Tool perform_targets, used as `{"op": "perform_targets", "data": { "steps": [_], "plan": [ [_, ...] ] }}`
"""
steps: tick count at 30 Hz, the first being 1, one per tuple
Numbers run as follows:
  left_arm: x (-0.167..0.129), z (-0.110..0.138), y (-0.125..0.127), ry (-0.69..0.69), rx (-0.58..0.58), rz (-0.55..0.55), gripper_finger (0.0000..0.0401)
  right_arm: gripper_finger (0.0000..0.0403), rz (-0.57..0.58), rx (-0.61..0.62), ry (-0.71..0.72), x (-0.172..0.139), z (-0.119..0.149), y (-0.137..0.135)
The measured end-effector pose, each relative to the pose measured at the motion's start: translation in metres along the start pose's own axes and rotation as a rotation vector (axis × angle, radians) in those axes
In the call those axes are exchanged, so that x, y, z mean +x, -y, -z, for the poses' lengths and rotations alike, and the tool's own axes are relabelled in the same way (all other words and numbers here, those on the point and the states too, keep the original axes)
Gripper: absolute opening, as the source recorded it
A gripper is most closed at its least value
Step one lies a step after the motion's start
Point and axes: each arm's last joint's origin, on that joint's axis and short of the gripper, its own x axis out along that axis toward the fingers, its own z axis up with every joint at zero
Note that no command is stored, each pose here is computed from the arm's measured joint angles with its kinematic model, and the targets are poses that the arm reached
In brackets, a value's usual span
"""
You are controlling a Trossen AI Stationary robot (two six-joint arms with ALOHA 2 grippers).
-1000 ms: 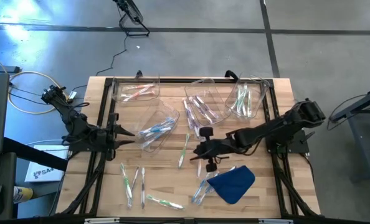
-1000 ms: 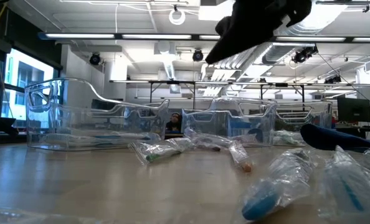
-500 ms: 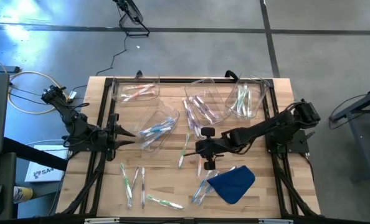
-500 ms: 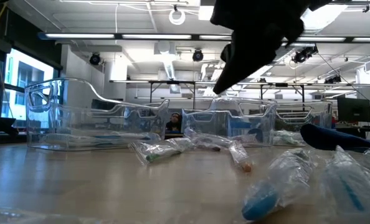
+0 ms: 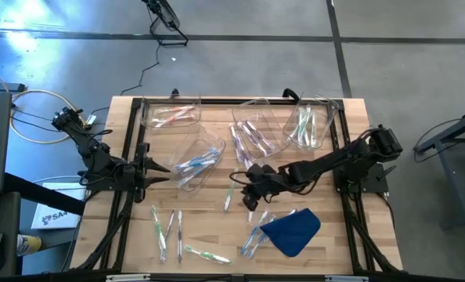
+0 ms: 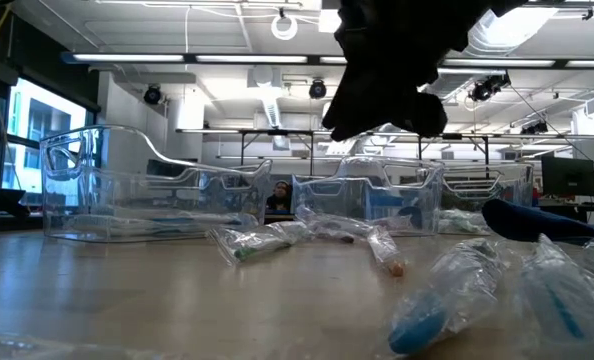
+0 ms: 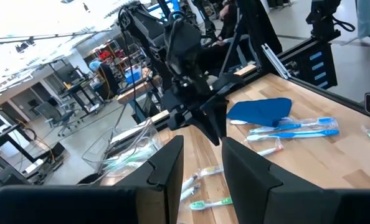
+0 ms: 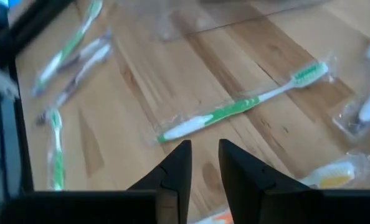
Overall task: Pick & Place Toothbrushes
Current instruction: Put the orange toothbrush into the top left transparent bin
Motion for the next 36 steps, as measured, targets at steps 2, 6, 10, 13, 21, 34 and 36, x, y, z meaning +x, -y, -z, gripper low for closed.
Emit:
{"op": "perform_targets", "data": {
  "steps": [2,6,10,13,21,34,36],
  "plan": [
    [0.000,0.000,0.000,0.000,0.000,0.000,0.0106,0.0072,0.007,0.057,0.025,0.000,0.001,-0.002],
    [0.000,0.000,0.000,0.000,0.000,0.000,0.0106,0.0072,0.027,0.145,0.062,-0.002,0.005,-0.005],
    [0.000,0.000,0.000,0.000,0.001,0.000,0.0106,0.0071,0.030,0.245,0.086,-0.004,0.013,-0.011],
    [0.000,0.000,0.000,0.000,0.001,0.000,0.0106,0.0063,0.049,0.286,0.141,-0.007,0.019,-0.017],
    [0.000,0.000,0.000,0.000,0.001,0.000,0.0106,0.0007,0.083,0.397,0.255,-0.010,0.028,-0.022],
    [0.000,0.000,0.000,-0.001,0.001,0.001,0.0106,0.0003,0.118,0.526,0.153,0.046,0.053,-0.010],
    [0.000,0.000,0.000,-0.001,0.001,0.001,0.0106,0.0003,0.154,0.538,0.123,0.047,0.056,-0.006]
  ]
}}
